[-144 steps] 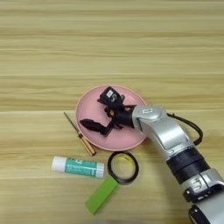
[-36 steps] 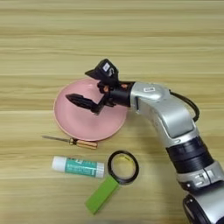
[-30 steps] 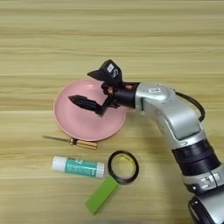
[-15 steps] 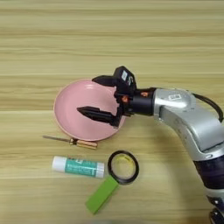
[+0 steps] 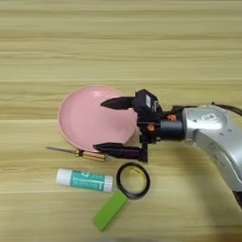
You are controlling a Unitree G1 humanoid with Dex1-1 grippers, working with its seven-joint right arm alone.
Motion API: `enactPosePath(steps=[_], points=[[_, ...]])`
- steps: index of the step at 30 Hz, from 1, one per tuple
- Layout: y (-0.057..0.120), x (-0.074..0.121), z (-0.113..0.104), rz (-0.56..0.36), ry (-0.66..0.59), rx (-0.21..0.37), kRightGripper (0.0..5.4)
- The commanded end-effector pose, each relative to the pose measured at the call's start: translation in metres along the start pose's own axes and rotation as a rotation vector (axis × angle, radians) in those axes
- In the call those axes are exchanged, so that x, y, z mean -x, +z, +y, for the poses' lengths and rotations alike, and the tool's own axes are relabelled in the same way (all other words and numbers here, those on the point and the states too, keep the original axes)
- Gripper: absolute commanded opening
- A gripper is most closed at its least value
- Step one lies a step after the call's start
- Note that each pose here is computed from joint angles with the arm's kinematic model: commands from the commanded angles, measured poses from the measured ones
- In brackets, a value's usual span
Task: Move the objects on the table
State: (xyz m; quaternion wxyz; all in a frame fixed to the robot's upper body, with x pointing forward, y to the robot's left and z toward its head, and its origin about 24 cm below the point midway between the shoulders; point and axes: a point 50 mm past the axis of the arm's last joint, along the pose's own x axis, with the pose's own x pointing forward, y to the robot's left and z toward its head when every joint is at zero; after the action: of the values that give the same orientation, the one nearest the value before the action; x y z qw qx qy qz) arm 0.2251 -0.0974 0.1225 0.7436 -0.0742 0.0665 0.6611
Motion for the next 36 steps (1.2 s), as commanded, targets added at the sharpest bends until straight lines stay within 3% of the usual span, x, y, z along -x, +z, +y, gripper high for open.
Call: enactPosePath(steps=[1, 13, 36], points=[[0.017, 0.006, 0.000, -0.020, 0.007, 0.126, 5.38], [0.003, 0.012, 0.012, 0.029, 0.130, 0.155, 5.38], [-0.022, 0.004, 0.021, 0.100, 0.156, 0.235, 5.38]])
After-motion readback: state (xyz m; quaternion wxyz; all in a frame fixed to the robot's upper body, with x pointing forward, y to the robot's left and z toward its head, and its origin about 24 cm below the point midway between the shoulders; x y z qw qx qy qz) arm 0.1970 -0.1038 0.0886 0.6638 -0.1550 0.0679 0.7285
